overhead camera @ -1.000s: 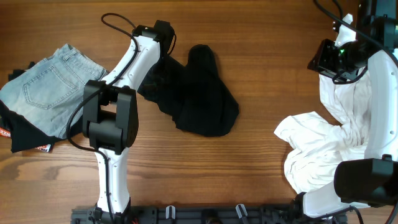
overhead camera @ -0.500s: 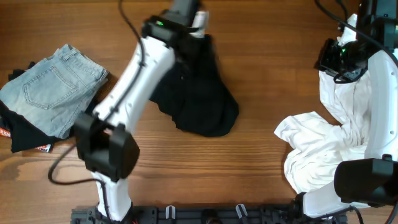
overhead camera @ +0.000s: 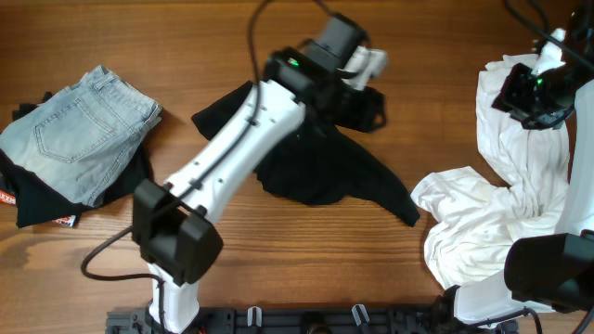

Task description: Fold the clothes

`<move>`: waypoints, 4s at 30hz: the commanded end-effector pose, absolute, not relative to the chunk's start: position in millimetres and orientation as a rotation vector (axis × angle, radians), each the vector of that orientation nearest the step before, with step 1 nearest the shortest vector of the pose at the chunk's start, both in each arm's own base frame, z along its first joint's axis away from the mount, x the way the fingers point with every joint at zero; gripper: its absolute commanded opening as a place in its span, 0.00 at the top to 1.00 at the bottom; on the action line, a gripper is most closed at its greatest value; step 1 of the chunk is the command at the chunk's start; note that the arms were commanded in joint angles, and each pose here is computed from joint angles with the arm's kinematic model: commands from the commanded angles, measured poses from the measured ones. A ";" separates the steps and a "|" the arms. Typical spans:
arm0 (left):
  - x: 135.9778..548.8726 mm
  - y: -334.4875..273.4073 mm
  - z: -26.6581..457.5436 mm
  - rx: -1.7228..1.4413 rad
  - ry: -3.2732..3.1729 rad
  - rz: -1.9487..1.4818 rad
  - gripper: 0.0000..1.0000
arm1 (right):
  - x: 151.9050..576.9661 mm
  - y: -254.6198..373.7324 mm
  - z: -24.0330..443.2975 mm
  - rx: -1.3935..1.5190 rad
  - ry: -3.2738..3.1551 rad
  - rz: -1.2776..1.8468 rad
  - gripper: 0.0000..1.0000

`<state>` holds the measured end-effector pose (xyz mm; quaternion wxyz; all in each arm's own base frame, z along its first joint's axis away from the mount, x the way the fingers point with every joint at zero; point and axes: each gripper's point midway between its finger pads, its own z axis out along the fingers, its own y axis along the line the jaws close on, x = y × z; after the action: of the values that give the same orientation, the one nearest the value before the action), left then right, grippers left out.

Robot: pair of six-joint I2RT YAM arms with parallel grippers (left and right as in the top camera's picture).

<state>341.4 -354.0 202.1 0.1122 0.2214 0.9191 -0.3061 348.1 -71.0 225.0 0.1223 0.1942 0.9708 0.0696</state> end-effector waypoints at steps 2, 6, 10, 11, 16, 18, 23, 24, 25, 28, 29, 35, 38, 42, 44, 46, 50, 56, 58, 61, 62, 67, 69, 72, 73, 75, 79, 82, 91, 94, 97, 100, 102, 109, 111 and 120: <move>358.8 -270.4 194.7 0.418 2.857 -0.662 0.37 | 338.1 -16.9 211.5 0.261 2.941 0.438 0.57; 371.3 -197.1 180.6 0.164 2.978 -0.427 0.32 | 319.4 25.8 167.1 0.151 3.076 0.501 0.52; 384.1 -156.1 174.8 -0.028 3.003 -0.408 0.28 | 288.4 62.4 97.9 0.158 3.212 0.512 0.46; 383.4 -151.0 171.9 -0.047 3.014 -0.403 0.28 | 281.2 65.3 86.2 0.155 3.233 0.511 0.46; 378.9 -144.6 157.1 -0.073 3.050 -0.389 0.28 | 249.1 71.0 33.2 0.241 3.297 0.492 0.45; 379.2 -144.7 155.2 -0.074 3.050 -0.389 0.28 | 241.0 70.0 22.5 0.277 3.312 0.463 0.45; 381.2 -145.4 155.5 -0.071 3.042 -0.392 0.28 | 240.7 42.0 -2.9 0.441 3.269 0.173 0.44; 381.0 -145.3 155.5 -0.071 3.043 -0.392 0.28 | 241.0 41.8 -6.5 0.433 3.259 0.174 0.44; 381.1 -145.4 155.5 -0.071 3.042 -0.392 0.28 | 239.4 42.5 -11.2 0.415 3.255 0.175 0.43; 382.7 -145.9 155.8 -0.070 3.035 -0.395 0.28 | 231.4 42.2 -15.6 0.389 3.276 0.173 0.43; 382.8 -145.9 155.8 -0.070 3.035 -0.395 0.28 | 229.6 43.0 -15.6 0.385 3.283 0.181 0.44; 382.6 -145.8 155.7 -0.070 3.036 -0.394 0.28 | 229.1 49.4 -14.6 0.366 3.287 0.245 0.94; 382.6 -145.8 155.7 -0.070 3.036 -0.394 0.28 | 227.2 50.3 -14.1 0.371 3.295 0.253 0.96; 382.3 -145.7 155.7 -0.070 3.037 -0.394 0.28 | 237.5 48.0 -4.1 0.378 3.267 0.255 0.96; 382.3 -145.7 155.7 -0.070 3.037 -0.394 0.28 | 265.7 43.2 22.8 0.379 3.185 0.273 0.96; 381.6 -145.6 155.6 -0.072 3.040 -0.393 0.28 | 287.4 41.2 46.8 0.324 3.118 0.282 0.96; 375.6 -143.8 154.6 -0.080 3.066 -0.384 0.28 | 309.7 31.9 92.1 0.251 3.048 0.203 0.96; 364.8 -141.2 147.3 -0.092 3.116 -0.371 0.28 | 320.9 -65.4 159.3 0.720 2.806 -0.138 0.96; 358.9 -144.2 142.1 -0.101 3.141 -0.390 0.28 | 317.9 -85.1 165.2 0.800 2.764 -0.114 0.96; 344.7 -154.3 124.2 -0.074 3.194 -0.419 0.27 | 313.8 -95.1 164.9 0.788 2.777 -0.073 0.96; 340.2 -157.9 115.7 -0.083 3.208 -0.412 0.27 | 314.0 -95.0 165.0 0.782 2.778 -0.073 0.96; 329.0 -185.9 88.9 -0.043 3.215 -0.488 0.26 | 313.9 -94.9 164.8 0.763 2.784 -0.075 0.96; 320.4 -198.9 82.3 -0.042 3.229 -0.505 0.24 | 313.8 -95.0 164.8 0.758 2.786 -0.076 0.96; 313.8 -187.0 68.1 -0.117 3.243 -0.286 0.23 | 313.8 -95.0 164.8 0.751 2.787 -0.077 0.96; 313.3 -179.0 63.4 -0.152 3.236 -0.194 0.23 | 314.0 -95.0 164.8 0.752 2.787 -0.077 0.96; 310.5 -167.9 54.7 -0.178 3.233 -0.094 0.23 | 313.8 -95.0 164.8 0.751 2.788 -0.077 0.96; 311.2 -168.7 34.7 -0.176 3.211 -0.117 0.21 | 313.9 -94.9 164.8 0.746 2.789 -0.077 0.96; 320.1 -173.4 26.4 -0.168 3.164 -0.158 0.22 | 313.8 -95.0 164.8 0.748 2.788 -0.078 0.96; 323.7 -206.8 32.0 -0.148 3.152 -0.453 0.56 | 313.9 -95.0 164.8 0.746 2.788 -0.078 0.96; 319.1 -207.4 32.4 -0.152 3.172 -0.466 0.55 | 313.9 -95.0 164.8 0.747 2.788 -0.078 0.96; 310.7 -203.2 31.8 -0.162 3.210 -0.439 0.45 | 314.0 -95.0 164.9 0.747 2.788 -0.078 0.96; 305.8 -198.1 30.8 -0.171 3.231 -0.399 0.42 | 313.9 -95.0 164.8 0.746 2.788 -0.078 0.95; 304.6 -192.0 29.5 -0.174 3.237 -0.343 0.42 | 313.9 -95.0 164.8 0.747 2.788 -0.078 0.95; 303.7 -202.2 28.8 -0.124 3.218 -0.331 0.43 | 313.8 -95.0 164.8 0.747 2.789 -0.078 0.95; 308.5 -208.6 28.3 -0.122 3.185 -0.326 0.43 | 313.0 -94.8 164.6 0.748 2.792 -0.078 0.95; 320.1 -183.0 24.8 -0.118 3.117 -0.072 0.76 | 312.1 -94.5 164.3 0.748 2.796 -0.078 0.95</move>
<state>306.3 -209.8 22.3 -0.0293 -0.0265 0.9960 -0.0807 309.0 -92.8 153.0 0.1052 0.2638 0.9586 -0.0214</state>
